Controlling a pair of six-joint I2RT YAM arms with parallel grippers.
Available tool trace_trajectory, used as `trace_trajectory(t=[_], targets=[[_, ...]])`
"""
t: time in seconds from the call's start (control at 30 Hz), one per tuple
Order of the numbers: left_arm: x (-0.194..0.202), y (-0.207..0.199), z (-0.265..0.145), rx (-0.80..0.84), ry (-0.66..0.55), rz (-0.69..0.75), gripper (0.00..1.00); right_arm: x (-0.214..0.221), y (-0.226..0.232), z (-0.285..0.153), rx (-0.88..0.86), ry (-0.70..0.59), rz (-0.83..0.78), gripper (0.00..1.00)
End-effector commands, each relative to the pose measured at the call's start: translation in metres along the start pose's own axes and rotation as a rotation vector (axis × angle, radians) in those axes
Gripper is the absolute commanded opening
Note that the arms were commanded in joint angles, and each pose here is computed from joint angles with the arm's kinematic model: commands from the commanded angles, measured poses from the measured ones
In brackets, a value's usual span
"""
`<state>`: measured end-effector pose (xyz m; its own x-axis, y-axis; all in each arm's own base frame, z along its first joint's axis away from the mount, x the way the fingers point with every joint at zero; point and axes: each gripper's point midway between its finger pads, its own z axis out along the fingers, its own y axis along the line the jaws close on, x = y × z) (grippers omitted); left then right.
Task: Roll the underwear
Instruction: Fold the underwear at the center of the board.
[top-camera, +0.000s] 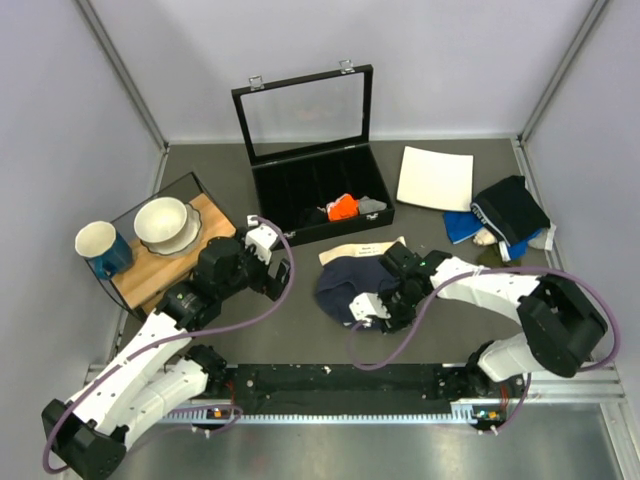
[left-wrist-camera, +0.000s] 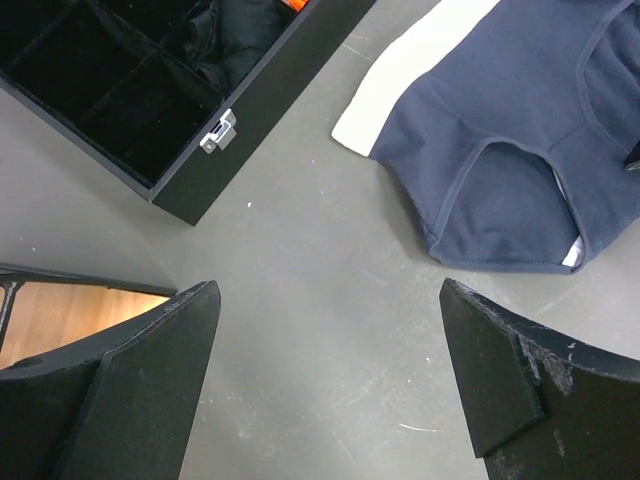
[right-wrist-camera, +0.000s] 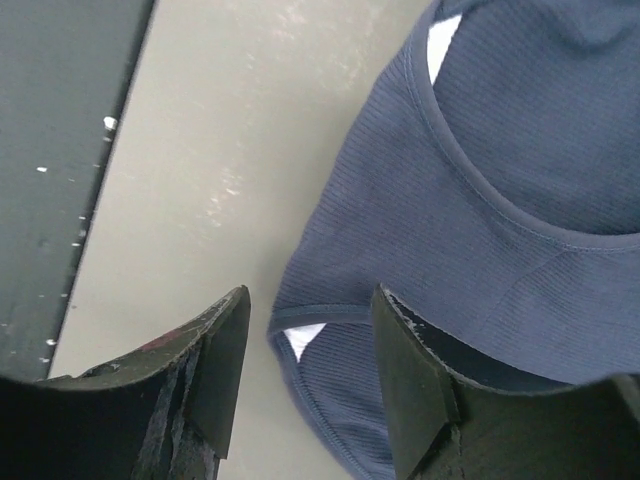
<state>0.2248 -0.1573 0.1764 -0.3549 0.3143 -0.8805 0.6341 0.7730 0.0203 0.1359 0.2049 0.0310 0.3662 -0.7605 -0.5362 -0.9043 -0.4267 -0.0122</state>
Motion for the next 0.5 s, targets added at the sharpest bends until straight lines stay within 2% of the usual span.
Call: trace_trajectory(t=[0.0,0.1,0.13,0.23,0.37,0.4,0.47], targets=[[-0.029,0.002,-0.001,-0.002,-0.097,0.008,0.96,0.016,-0.007,0.012,0.012,0.076,-0.014,0.50],[-0.032,-0.005,-0.002,0.033,-0.109,0.008,0.96,0.017,0.001,0.017,-0.010,0.097,-0.009,0.37],[-0.031,-0.006,-0.002,0.038,-0.108,0.007,0.96,0.015,0.004,0.018,-0.019,0.095,-0.010,0.27],[-0.032,-0.004,-0.003,0.026,-0.115,0.007,0.96,-0.002,0.028,0.016,-0.109,0.059,-0.028,0.13],[-0.033,-0.007,-0.004,0.045,-0.119,0.005,0.96,-0.033,0.050,0.014,-0.207,0.015,-0.071,0.11],[-0.032,-0.008,-0.004,0.048,-0.118,0.005,0.96,-0.042,0.058,0.017,-0.243,0.003,-0.088,0.12],[-0.032,-0.009,-0.003,0.051,-0.116,-0.002,0.96,-0.059,0.061,0.021,-0.286,-0.044,-0.064,0.20]])
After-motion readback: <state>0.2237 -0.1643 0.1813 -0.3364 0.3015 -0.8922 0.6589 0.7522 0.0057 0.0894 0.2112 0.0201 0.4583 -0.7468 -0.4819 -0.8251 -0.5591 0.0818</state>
